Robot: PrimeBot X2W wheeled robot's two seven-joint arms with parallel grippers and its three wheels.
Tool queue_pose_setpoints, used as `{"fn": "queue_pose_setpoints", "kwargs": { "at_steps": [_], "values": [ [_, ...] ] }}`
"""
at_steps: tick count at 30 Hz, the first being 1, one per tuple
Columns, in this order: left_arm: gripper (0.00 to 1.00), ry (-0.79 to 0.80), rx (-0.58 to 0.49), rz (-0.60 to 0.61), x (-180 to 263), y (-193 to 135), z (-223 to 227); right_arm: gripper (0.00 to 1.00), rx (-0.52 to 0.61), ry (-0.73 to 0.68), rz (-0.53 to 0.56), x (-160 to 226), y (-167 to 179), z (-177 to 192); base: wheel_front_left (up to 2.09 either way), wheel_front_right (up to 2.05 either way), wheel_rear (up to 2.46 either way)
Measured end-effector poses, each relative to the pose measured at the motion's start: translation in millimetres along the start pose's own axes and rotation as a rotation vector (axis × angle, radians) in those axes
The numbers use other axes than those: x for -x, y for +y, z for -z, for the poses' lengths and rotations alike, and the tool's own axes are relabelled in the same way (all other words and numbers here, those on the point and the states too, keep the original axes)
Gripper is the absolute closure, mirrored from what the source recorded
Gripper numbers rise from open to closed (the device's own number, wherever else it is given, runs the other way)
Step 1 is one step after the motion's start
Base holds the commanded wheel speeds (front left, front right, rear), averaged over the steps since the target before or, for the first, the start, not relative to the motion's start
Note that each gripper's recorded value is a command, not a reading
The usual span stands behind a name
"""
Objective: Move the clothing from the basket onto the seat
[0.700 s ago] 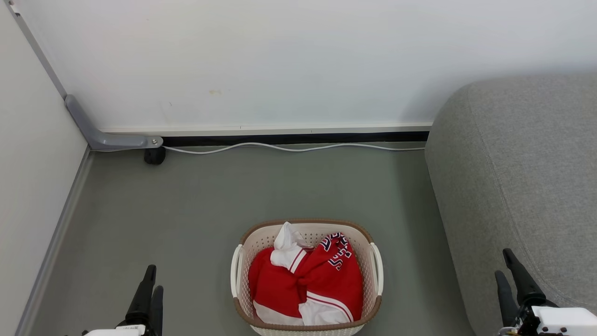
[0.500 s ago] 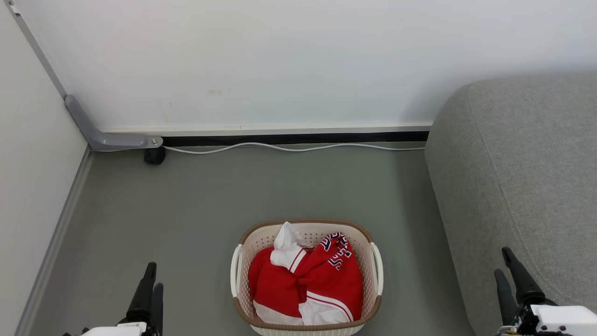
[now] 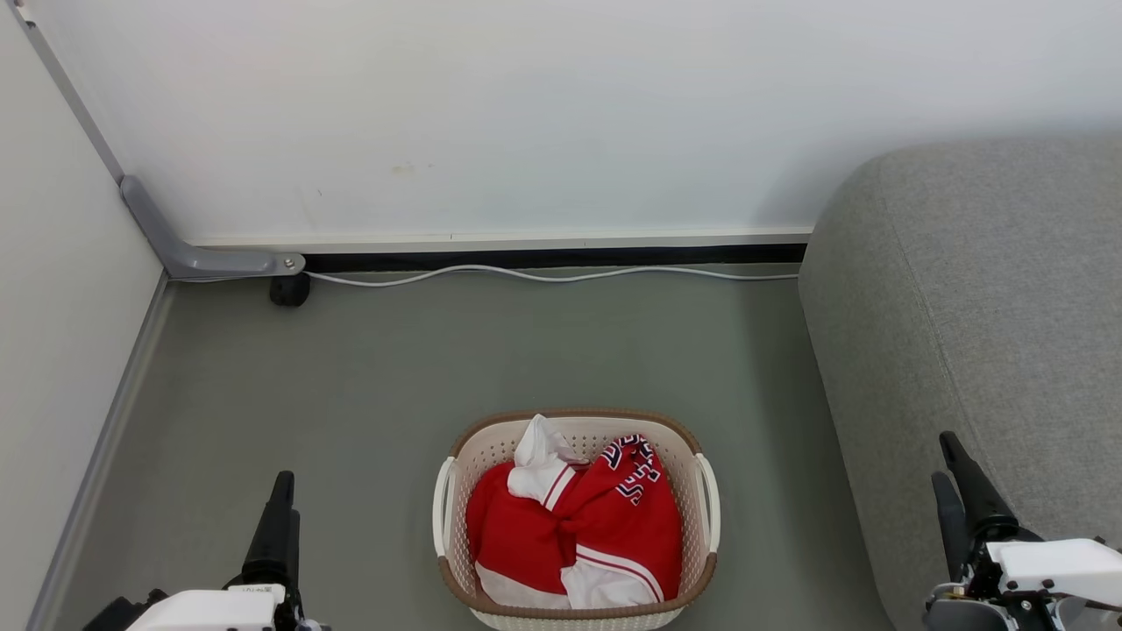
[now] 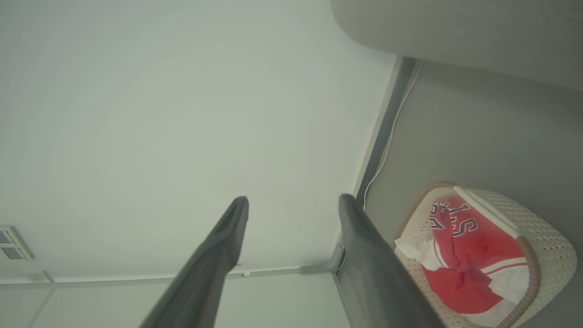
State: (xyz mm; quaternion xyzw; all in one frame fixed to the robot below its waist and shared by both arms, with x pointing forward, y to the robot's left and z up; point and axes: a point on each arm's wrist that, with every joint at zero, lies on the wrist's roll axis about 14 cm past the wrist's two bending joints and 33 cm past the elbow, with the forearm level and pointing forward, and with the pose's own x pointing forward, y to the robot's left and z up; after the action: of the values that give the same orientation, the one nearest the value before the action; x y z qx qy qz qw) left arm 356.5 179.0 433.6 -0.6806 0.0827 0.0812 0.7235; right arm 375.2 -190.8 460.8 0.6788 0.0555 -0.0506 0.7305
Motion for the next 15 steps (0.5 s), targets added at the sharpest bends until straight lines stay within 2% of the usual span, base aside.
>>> {"fn": "queue_pose_setpoints", "kwargs": {
  "at_steps": [15],
  "values": [
    [0.00, 0.007, -0.257, 0.028, -8, -12, 5, 0.00, 0.234, 0.020, -0.026, -12, 12, 2, 0.00, 0.00, 0.00]
  ]
}}
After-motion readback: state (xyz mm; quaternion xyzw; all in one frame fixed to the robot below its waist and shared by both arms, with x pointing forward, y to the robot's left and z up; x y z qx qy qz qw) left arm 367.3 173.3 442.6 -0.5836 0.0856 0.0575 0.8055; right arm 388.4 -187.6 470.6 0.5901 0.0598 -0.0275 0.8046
